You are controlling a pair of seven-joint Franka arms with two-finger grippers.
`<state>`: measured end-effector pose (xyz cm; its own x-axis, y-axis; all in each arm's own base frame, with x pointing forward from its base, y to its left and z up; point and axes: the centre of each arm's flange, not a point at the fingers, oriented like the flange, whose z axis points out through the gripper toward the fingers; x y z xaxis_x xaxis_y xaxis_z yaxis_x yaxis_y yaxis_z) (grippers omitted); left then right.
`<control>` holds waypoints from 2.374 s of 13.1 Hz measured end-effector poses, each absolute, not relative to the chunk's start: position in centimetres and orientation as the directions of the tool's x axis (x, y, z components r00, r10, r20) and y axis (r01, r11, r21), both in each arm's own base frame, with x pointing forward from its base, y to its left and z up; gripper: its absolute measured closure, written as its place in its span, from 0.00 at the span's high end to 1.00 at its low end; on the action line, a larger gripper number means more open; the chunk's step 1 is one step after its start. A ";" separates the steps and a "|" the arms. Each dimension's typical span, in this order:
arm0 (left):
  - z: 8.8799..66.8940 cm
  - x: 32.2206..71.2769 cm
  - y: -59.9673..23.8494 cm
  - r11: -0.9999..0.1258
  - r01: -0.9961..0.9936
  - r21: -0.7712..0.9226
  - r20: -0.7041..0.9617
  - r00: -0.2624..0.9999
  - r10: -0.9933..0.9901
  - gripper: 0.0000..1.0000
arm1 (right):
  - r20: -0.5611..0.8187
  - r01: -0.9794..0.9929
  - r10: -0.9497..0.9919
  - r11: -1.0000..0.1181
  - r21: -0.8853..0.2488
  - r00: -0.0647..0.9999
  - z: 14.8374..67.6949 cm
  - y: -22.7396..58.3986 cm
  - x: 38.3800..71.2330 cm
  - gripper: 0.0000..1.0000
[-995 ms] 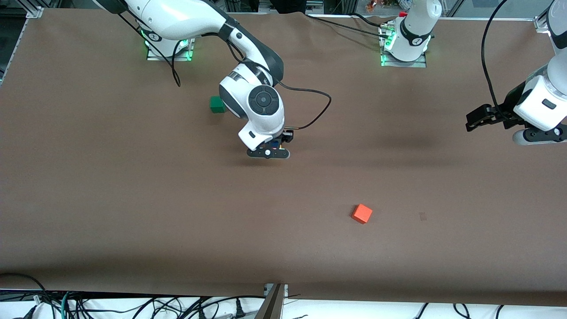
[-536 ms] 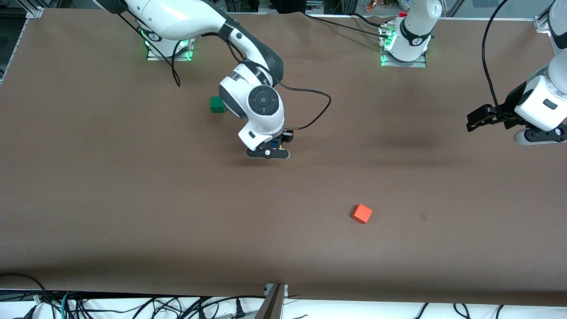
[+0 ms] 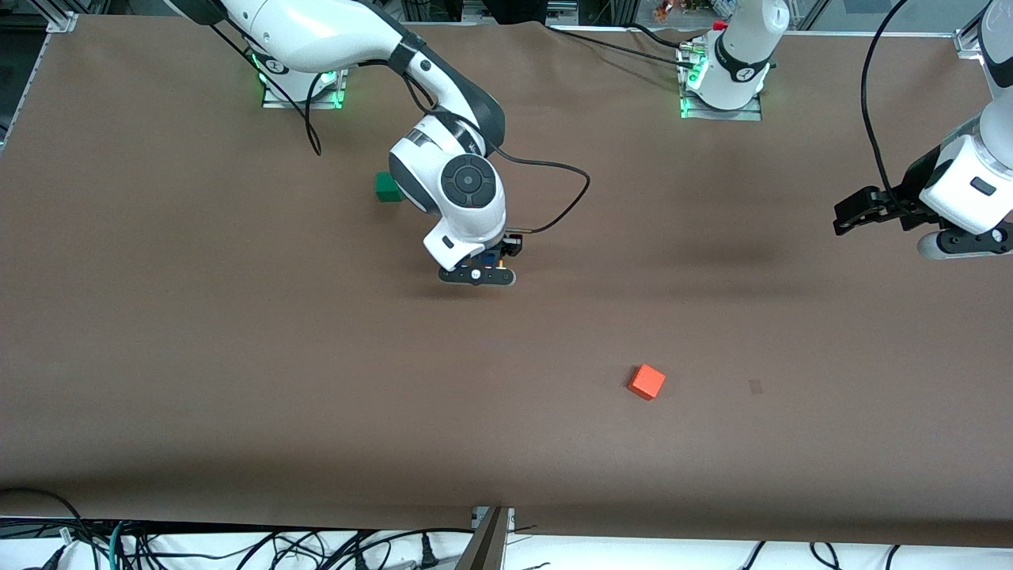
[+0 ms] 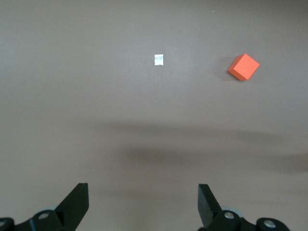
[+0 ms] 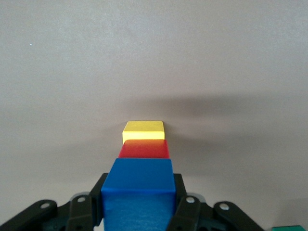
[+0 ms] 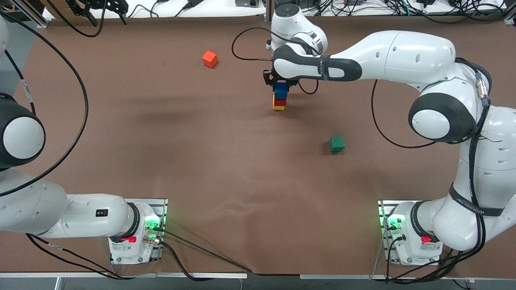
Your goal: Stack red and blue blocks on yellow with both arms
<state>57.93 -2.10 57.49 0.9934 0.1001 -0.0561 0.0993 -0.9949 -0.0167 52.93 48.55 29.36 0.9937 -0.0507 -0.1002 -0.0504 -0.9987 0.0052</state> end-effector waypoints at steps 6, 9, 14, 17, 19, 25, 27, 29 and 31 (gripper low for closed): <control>57.5 57.9 -2.1 -0.995 0.099 -0.017 -0.056 0.993 0.100 1.00 | -0.101 -0.050 -0.051 -0.999 0.006 0.994 29.3 48.6 52.9 0.56; 57.5 57.9 -2.1 -0.995 0.099 -0.017 -0.056 0.993 0.100 1.00 | -0.101 -0.051 -0.051 -0.999 0.006 0.994 29.3 48.6 52.9 0.61; 57.5 57.9 -2.0 -0.995 0.101 -0.017 -0.056 0.993 0.102 1.00 | -0.101 -0.054 -0.054 -0.999 0.002 0.993 29.5 48.5 53.0 1.00; 57.5 58.0 -1.2 -0.993 0.115 -0.017 -0.056 0.992 0.116 1.00 | -0.092 -0.096 -0.094 -0.995 -0.024 0.991 30.9 47.2 54.8 1.00; 57.5 58.0 -1.2 -0.993 0.114 -0.017 -0.056 0.992 0.115 1.00 | -0.058 -0.152 -0.150 -0.987 -0.045 0.987 33.9 44.0 57.7 1.00; 57.8 58.0 -1.4 -0.994 0.111 -0.016 -0.048 0.993 0.112 1.00 | -0.029 -0.183 -0.183 -0.983 -0.012 0.983 46.2 37.1 58.6 1.00; 57.8 58.0 -1.4 -0.994 0.111 -0.015 -0.046 0.993 0.112 1.00 | -0.063 -0.178 -0.176 -0.984 -0.019 0.982 49.1 34.7 58.2 1.00; 57.8 58.1 -1.4 -0.994 0.110 -0.015 -0.047 0.993 0.111 1.00 | -0.088 -0.162 -0.161 -0.987 -0.009 0.983 52.2 30.6 58.2 1.00; 57.8 58.1 -1.5 -0.994 0.109 -0.015 -0.047 0.993 0.109 1.00 | -0.104 -0.149 -0.149 -0.989 0.009 0.983 55.2 26.6 57.4 1.00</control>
<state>58.06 -1.51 57.78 0.9929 0.1093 -0.0469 0.1087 -0.9940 -0.0153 57.41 26.55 55.20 0.9833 -0.1493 -0.1043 -0.1492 -0.9888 0.0092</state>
